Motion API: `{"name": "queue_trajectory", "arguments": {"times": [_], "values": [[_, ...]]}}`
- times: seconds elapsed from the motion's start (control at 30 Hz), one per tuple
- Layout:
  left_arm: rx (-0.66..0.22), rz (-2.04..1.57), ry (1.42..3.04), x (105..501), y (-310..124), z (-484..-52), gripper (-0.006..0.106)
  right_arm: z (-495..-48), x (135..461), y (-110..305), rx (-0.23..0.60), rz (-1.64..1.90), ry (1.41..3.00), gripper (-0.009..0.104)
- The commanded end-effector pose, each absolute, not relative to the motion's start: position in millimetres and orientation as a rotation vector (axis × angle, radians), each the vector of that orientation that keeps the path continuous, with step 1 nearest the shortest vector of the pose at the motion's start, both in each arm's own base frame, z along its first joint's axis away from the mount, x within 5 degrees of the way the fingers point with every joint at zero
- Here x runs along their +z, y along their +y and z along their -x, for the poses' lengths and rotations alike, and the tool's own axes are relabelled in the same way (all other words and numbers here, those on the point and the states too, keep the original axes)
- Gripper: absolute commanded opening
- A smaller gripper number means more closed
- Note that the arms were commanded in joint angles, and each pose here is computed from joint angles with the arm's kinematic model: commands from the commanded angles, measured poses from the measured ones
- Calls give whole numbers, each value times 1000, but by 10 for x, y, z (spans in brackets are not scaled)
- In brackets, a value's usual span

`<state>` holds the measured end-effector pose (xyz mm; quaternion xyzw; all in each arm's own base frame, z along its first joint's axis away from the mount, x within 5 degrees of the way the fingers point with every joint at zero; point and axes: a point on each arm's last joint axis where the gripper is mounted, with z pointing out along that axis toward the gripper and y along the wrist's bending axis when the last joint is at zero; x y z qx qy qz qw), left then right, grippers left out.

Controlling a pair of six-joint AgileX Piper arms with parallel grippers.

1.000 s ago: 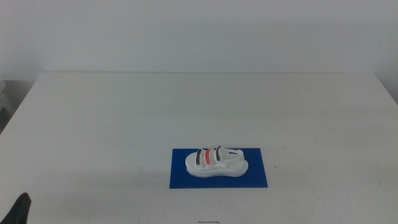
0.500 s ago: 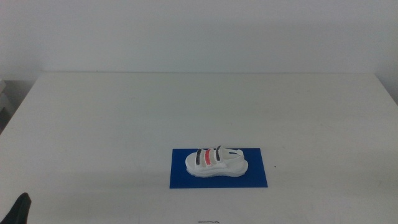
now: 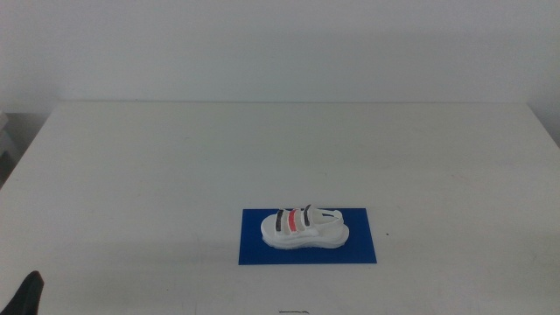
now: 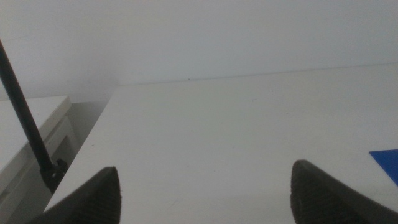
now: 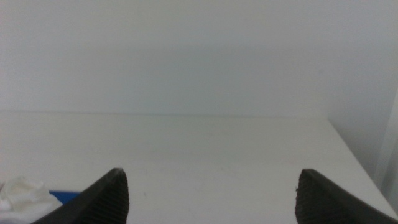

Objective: Use one arm to grab the shoe from the table and place it on the mat.

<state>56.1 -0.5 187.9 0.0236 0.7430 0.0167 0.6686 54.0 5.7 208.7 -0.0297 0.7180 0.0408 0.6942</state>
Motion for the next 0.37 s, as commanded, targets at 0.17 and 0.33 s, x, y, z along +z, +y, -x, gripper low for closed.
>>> {"name": "queue_trajectory", "arguments": {"times": [0.17, 0.33], "values": [[18, -35, 1572, 1975, -7, -550, 94, -542, 2019, 51, 75, 69, 1561, 85], [18, -35, 1572, 1975, -7, -550, 94, -541, 2005, 52, 75, 70, 1582, 85]]}}
